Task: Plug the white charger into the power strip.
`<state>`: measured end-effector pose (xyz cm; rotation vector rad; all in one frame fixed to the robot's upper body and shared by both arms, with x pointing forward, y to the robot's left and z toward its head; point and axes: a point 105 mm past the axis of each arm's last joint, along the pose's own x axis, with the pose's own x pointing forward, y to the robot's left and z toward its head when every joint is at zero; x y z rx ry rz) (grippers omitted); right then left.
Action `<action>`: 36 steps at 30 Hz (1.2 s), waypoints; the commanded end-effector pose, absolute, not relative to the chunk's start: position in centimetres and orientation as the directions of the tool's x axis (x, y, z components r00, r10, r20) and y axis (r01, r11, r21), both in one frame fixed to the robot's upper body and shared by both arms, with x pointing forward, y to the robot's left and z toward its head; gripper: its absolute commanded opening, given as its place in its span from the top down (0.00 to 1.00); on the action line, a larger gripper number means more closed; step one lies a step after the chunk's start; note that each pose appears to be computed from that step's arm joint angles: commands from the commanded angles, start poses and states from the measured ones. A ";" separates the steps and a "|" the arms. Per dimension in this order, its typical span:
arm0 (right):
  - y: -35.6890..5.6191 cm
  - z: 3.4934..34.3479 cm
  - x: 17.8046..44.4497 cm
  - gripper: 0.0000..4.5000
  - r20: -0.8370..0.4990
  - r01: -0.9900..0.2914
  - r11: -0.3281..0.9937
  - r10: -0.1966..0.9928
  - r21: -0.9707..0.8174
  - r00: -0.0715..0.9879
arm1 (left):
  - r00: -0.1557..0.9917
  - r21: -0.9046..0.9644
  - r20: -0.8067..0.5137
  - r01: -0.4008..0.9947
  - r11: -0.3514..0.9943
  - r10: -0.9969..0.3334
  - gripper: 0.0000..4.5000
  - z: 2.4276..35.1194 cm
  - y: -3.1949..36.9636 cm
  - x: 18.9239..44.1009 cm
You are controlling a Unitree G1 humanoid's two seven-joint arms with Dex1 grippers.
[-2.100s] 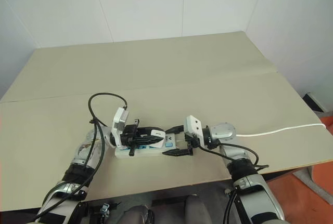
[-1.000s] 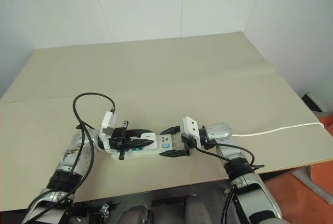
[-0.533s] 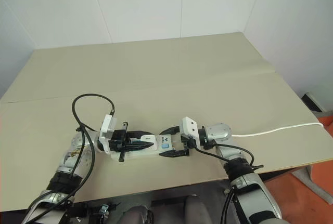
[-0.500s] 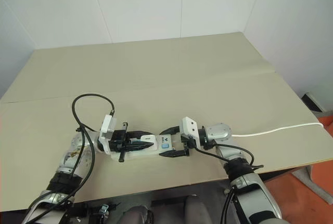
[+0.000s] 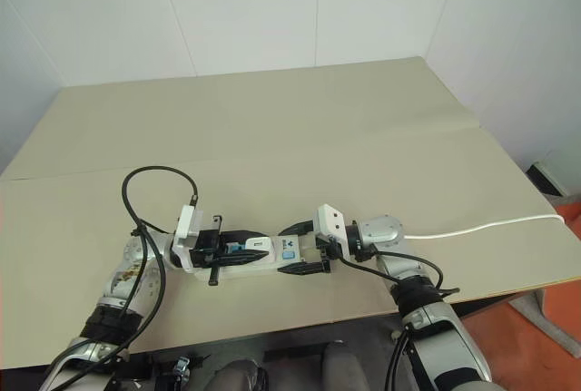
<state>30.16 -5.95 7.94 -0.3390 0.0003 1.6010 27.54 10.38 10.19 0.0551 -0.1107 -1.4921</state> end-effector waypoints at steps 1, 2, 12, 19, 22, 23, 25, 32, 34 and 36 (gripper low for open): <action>-7.1 5.7 29.7 0.25 -0.296 -0.987 -0.068 0.955 -0.144 -0.023 | 0.134 0.025 -0.076 0.991 0.132 -0.988 0.77 7.5 12.3 27.4; -7.1 5.7 29.7 0.25 -0.296 -0.987 -0.068 0.955 -0.144 -0.023 | 0.141 0.021 -0.071 0.990 0.140 -0.987 0.77 7.5 12.4 27.5; -7.1 5.6 29.6 0.25 -0.296 -0.988 -0.066 0.955 -0.141 -0.022 | 0.142 0.010 -0.087 0.990 0.142 -0.986 0.77 7.1 12.7 27.5; -7.1 5.6 29.6 0.25 -0.297 -0.988 -0.067 0.955 -0.140 -0.023 | 0.137 0.003 -0.079 0.990 0.138 -0.987 0.48 7.2 12.6 27.4; -7.1 5.6 29.6 0.25 -0.297 -0.988 -0.068 0.955 -0.140 -0.024 | 0.141 0.012 -0.072 0.990 0.140 -0.987 0.27 7.3 12.7 27.5; -7.1 5.6 29.6 0.25 -0.297 -0.988 -0.068 0.955 -0.139 -0.024 | 0.141 0.016 -0.068 0.990 0.140 -0.988 0.18 7.5 12.7 27.5; -7.1 5.5 29.5 0.25 -0.297 -0.988 -0.068 0.954 -0.139 -0.024 | 0.136 0.021 -0.058 0.991 0.135 -0.989 0.04 7.7 12.7 27.5; -7.2 5.5 29.5 0.25 -0.300 -0.988 -0.069 0.953 -0.136 -0.026 | 0.050 0.055 -0.041 0.997 0.047 -0.998 0.01 9.9 13.1 26.7; -7.3 5.5 29.5 0.25 -0.301 -0.988 -0.070 0.953 -0.136 -0.026 | 0.069 0.096 -0.058 0.993 0.063 -0.996 0.01 10.4 13.4 27.1; -7.3 5.5 29.5 0.25 -0.300 -0.988 -0.070 0.953 -0.136 -0.027 | 0.117 0.132 -0.067 0.985 0.107 -0.991 0.01 11.2 14.0 27.8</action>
